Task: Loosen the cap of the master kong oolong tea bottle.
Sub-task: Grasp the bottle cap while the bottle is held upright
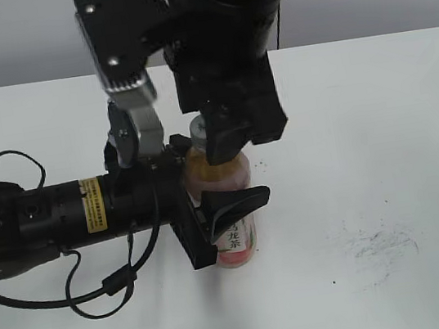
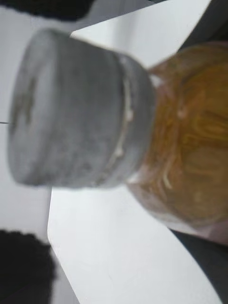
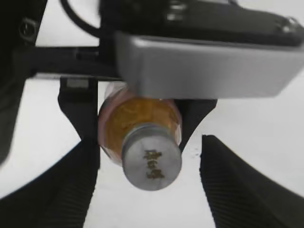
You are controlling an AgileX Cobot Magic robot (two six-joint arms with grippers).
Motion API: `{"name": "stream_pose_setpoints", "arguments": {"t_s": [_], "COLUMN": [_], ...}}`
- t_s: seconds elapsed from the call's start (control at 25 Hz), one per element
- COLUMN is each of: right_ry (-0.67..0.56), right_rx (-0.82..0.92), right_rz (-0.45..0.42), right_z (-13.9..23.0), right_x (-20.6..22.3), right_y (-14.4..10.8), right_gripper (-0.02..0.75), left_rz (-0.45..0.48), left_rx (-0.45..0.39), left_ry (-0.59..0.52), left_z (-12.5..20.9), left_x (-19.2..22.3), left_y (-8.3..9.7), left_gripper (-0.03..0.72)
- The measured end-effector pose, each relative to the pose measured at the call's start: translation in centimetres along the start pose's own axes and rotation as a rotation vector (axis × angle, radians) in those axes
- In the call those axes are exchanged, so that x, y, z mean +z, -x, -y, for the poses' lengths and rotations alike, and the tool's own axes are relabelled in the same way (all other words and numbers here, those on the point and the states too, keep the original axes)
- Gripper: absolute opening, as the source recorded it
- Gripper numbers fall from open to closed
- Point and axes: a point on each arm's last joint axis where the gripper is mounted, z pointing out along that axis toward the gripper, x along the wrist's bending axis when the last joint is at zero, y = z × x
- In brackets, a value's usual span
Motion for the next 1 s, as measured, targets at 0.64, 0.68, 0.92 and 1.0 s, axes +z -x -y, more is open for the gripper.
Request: {"name": "stream_pose_setpoints", "arguments": {"t_s": [0.64, 0.68, 0.92, 1.0], "right_ry": [-0.032, -0.035, -0.026, -0.026], "right_rx": [1.199, 1.244, 1.331, 1.334], "right_rz": [0.042, 0.047, 0.037, 0.037], "right_z": [0.43, 0.47, 0.36, 0.36], "right_x": [0.0, -0.01, 0.0, 0.0], "right_y": [0.14, 0.15, 0.11, 0.11], "right_gripper": [0.477, 0.463, 0.376, 0.365], "left_rz": [-0.001, -0.003, -0.006, -0.006], "left_rx": [0.0, -0.003, -0.006, -0.006], "left_ry": [0.0, 0.001, 0.001, 0.001], "left_z": [0.0, -0.01, -0.03, -0.03], "left_x": [0.0, 0.0, 0.01, 0.01], "left_y": [-0.01, -0.03, -0.07, -0.07], "left_gripper": [0.447, 0.447, 0.447, 0.447]}}
